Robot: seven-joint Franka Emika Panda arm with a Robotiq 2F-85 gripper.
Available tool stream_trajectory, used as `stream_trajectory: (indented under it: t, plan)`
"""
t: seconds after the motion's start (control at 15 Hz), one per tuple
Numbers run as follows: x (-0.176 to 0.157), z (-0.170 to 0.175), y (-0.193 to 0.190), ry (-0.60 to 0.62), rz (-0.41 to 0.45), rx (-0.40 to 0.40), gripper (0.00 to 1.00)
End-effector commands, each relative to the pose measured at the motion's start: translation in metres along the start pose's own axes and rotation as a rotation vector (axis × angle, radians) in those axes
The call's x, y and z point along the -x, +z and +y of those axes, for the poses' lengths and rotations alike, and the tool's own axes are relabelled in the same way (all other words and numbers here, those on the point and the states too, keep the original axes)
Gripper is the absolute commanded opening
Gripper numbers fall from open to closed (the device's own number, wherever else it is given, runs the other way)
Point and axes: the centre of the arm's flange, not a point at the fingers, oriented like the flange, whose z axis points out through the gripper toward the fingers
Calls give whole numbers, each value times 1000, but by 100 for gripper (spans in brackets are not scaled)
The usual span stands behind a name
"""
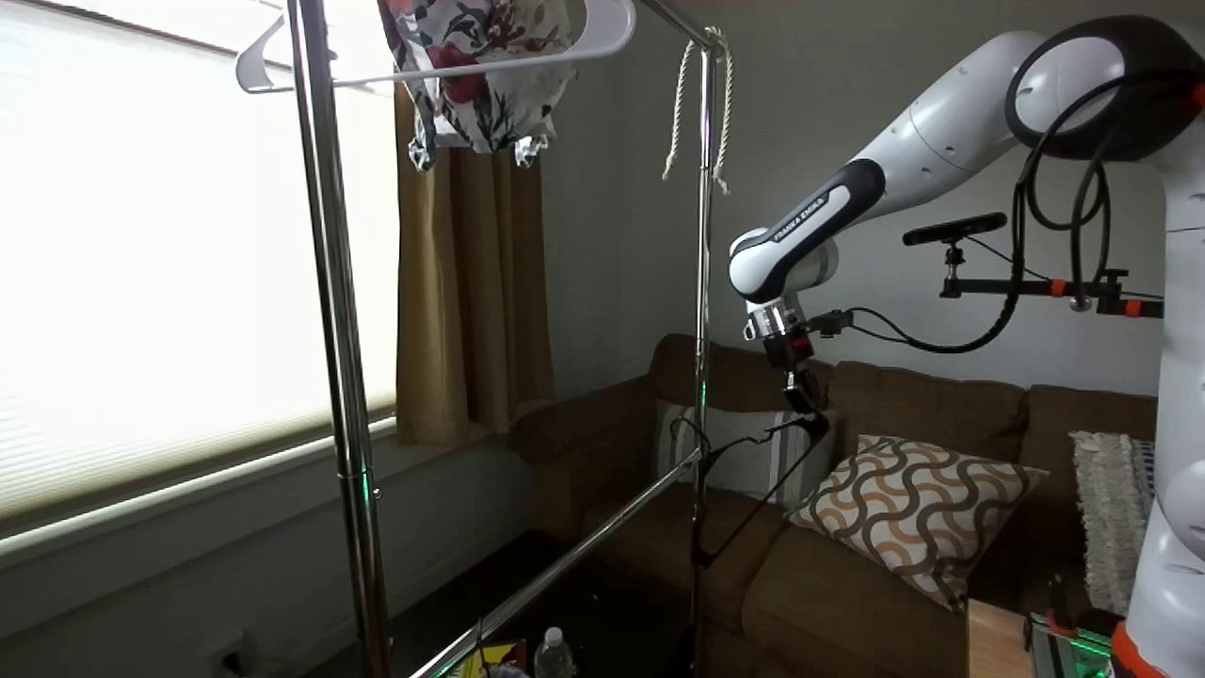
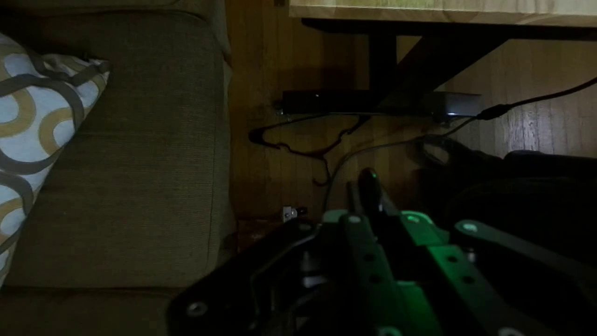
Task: Move the black clothes hanger from the top rail to the bottom rail
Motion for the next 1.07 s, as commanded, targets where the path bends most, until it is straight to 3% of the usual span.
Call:
stream_trajectory:
  t: [0.0,0.8,0.87,1.0]
  plan:
    - [-6,1,-6,-39,1,-19,2]
    - [-26,4,38,5,-92,-82,2]
    - [-26,4,41,3,-99,-93,32]
    - [-21,2,41,3,-101,-97,40]
